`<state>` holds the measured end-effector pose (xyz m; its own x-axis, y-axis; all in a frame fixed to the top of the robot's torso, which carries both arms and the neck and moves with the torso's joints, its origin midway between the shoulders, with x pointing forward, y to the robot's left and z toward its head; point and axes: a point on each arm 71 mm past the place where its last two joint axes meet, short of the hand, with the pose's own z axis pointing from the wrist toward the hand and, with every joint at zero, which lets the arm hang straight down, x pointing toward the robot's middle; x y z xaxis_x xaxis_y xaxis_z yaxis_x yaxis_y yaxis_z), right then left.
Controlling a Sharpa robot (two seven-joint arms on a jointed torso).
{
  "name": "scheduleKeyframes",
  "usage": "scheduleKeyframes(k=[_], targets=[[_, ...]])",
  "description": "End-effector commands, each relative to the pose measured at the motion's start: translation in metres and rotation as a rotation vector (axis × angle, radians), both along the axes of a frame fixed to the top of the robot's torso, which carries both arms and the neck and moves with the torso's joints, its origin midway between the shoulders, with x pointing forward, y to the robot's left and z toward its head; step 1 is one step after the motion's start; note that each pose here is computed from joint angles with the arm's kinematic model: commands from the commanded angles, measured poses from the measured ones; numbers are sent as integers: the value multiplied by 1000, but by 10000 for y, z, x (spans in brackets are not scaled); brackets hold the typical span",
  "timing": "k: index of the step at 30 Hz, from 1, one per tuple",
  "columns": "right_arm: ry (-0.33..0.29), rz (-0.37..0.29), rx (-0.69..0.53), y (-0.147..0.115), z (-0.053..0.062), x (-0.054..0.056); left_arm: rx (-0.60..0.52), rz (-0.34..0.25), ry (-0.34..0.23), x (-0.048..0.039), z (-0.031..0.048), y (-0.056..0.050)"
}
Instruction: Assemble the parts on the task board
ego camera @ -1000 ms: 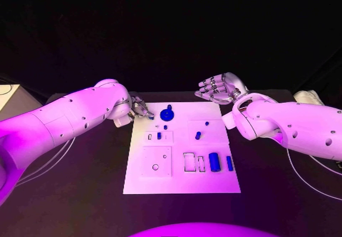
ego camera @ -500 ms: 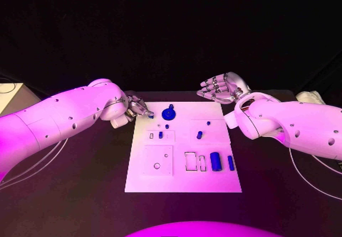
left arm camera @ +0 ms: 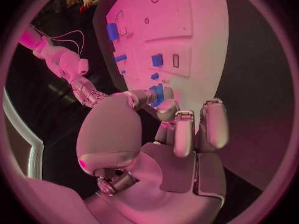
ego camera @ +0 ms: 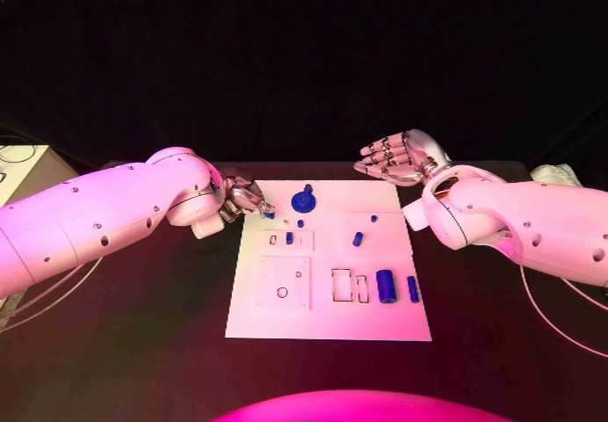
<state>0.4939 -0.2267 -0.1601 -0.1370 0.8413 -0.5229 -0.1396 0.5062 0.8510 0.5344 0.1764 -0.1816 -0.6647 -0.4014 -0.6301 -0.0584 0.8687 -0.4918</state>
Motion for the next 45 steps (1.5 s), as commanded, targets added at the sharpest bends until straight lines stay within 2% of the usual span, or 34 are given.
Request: scheduleKeyframes(k=[1,9,18,28,45], targets=[[0,22,0,12,-10,-15,84,2,-92,-44,10,2],[5,24,0,9,-28,-27,144,-55,-125,-179,-71,-75],[7,26,-1,8,-36,-32,189,-110,-134,-280,-200,-189],[11,31,-1,12,-40,-35,207,-147,-119,-321,-261,-246],[16,42,3,19,-43,-35,227,-173,-103,-333,-282,-258]])
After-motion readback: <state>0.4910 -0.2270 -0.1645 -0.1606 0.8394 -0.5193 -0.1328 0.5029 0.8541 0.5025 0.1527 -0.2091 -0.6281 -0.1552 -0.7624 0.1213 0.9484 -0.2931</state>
